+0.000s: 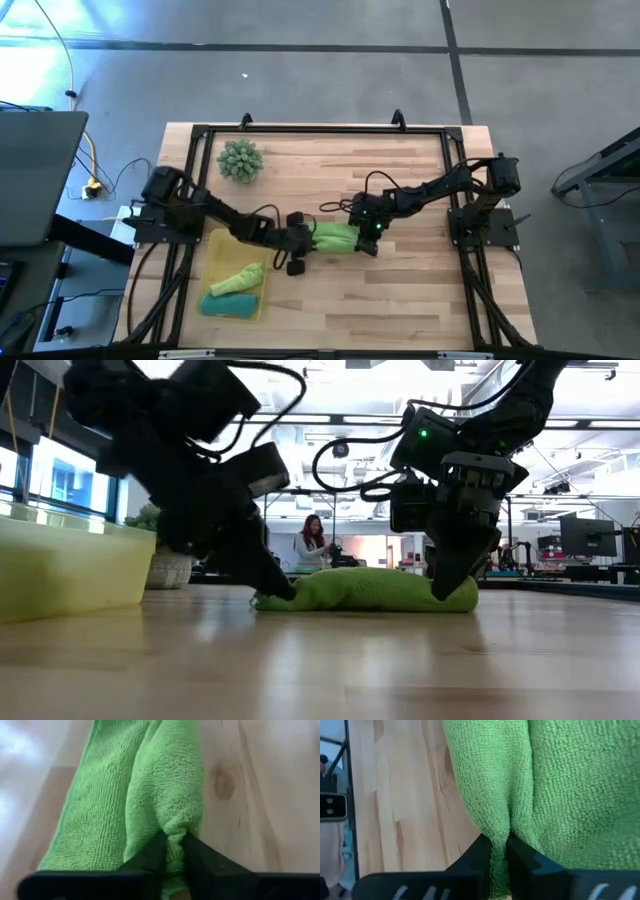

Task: Roll microfiber towels into tight, uniform cylinder then place into a basket
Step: Roll the green towel

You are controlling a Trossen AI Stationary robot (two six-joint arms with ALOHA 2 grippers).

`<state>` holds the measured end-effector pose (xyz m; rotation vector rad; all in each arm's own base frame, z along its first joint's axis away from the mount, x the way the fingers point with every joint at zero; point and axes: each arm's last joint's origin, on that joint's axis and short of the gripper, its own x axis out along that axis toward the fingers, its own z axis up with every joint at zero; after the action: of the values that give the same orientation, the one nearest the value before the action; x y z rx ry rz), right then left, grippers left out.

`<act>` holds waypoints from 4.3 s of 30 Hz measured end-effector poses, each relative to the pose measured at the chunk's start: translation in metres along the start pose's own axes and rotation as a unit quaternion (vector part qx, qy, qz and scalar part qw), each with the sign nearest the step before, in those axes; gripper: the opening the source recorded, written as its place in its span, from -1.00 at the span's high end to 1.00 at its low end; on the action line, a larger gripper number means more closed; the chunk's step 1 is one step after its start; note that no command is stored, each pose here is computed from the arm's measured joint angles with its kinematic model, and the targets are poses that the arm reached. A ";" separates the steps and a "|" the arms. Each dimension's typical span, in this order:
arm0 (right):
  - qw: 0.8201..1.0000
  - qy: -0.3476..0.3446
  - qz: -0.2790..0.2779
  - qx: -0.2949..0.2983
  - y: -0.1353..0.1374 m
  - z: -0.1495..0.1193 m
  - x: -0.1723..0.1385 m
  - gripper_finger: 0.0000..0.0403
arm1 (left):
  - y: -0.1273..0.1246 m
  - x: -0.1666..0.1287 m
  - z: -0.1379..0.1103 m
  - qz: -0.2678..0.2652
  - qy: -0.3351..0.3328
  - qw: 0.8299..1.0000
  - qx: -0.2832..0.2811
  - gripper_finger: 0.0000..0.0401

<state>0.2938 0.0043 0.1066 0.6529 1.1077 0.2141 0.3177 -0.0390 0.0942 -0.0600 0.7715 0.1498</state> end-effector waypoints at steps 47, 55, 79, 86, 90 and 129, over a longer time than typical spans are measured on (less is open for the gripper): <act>0.841 -0.064 -0.322 -0.429 0.094 -0.061 0.030 0.42 | 0.052 0.007 0.001 -0.196 0.100 0.948 -0.230 0.94; 0.833 -0.086 -0.322 -0.442 0.102 -0.061 0.025 0.42 | 0.053 0.007 0.001 -0.196 0.099 0.948 -0.231 0.94; 0.862 -0.082 -0.322 -0.383 0.072 -0.033 0.014 -0.13 | 0.053 0.007 0.001 -0.196 0.099 0.948 -0.231 0.94; 0.880 -0.093 -0.287 -0.367 0.088 -0.041 0.003 -0.06 | 0.053 0.007 0.001 -0.196 0.098 0.948 -0.230 0.94; 0.889 -0.098 -0.269 -0.357 0.097 -0.048 0.002 -0.01 | 0.053 0.007 0.001 -0.196 0.097 0.948 -0.229 0.94; 0.836 -0.098 -0.383 -0.380 0.066 -0.039 0.042 0.23 | 0.052 0.006 0.002 -0.215 0.095 0.947 -0.219 0.94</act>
<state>0.2888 0.0916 0.1026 -0.4937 0.9023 -0.1154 0.3150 0.0131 0.0910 -0.6703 0.8879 -0.1047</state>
